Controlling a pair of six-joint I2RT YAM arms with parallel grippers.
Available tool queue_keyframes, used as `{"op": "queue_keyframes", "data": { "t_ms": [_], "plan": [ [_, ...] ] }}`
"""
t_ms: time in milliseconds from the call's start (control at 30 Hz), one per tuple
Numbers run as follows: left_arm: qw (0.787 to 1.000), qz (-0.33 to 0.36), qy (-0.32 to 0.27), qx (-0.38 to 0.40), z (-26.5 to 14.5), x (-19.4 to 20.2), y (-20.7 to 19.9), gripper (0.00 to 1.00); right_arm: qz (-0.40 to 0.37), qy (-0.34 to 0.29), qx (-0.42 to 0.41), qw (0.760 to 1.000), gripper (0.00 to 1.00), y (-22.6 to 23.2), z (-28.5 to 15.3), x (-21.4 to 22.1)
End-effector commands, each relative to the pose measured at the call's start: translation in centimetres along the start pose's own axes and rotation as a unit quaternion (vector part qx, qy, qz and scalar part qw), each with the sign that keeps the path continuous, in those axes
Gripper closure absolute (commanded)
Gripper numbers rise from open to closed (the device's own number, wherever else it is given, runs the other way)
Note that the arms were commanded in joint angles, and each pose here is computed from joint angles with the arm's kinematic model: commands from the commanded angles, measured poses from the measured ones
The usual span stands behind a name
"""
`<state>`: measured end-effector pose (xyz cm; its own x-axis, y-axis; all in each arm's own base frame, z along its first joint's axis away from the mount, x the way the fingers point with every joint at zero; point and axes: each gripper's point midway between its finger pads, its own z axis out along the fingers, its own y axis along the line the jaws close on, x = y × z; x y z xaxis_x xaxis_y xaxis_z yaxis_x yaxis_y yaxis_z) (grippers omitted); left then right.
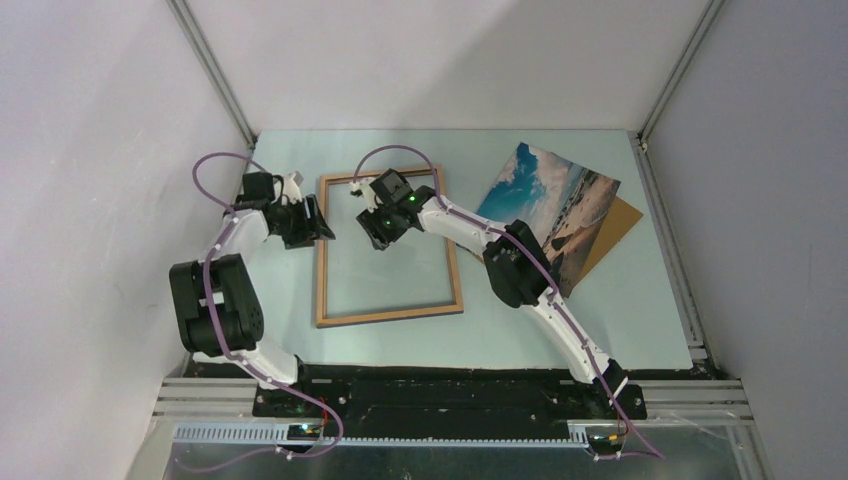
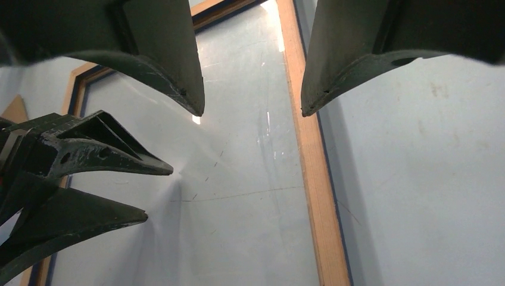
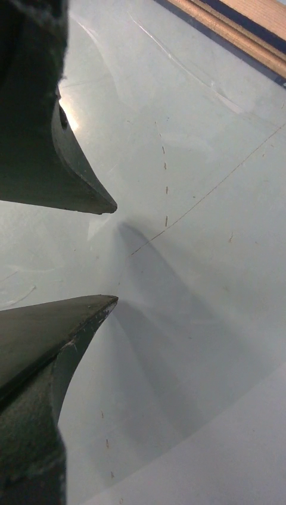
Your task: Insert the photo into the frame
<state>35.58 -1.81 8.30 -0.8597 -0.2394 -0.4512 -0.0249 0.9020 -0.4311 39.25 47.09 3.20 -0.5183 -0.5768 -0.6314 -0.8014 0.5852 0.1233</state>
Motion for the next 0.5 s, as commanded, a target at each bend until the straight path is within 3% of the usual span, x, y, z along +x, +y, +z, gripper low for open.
{"op": "queue_keyframes", "data": {
  "t_ms": [0,133,300,467],
  "plan": [
    [0.998,0.042,-0.035,-0.027,-2.0,-1.9,0.3,0.34,0.009,-0.015,-0.002,1.000,0.42,0.2,-2.6,-1.7],
    [0.997,0.048,-0.035,-0.044,-2.0,-1.9,1.0,0.34,0.017,-0.038,-0.005,0.999,0.37,0.3,-4.7,-3.6],
    [0.996,0.058,-0.040,-0.049,-2.3,-2.1,1.0,0.35,0.019,-0.070,0.000,0.997,0.17,0.2,-9.2,-6.0],
    [0.995,0.083,-0.038,-0.039,-2.3,-1.9,0.8,0.34,0.023,-0.076,0.020,0.997,0.14,-1.6,-13.4,-4.6]
  ]
}}
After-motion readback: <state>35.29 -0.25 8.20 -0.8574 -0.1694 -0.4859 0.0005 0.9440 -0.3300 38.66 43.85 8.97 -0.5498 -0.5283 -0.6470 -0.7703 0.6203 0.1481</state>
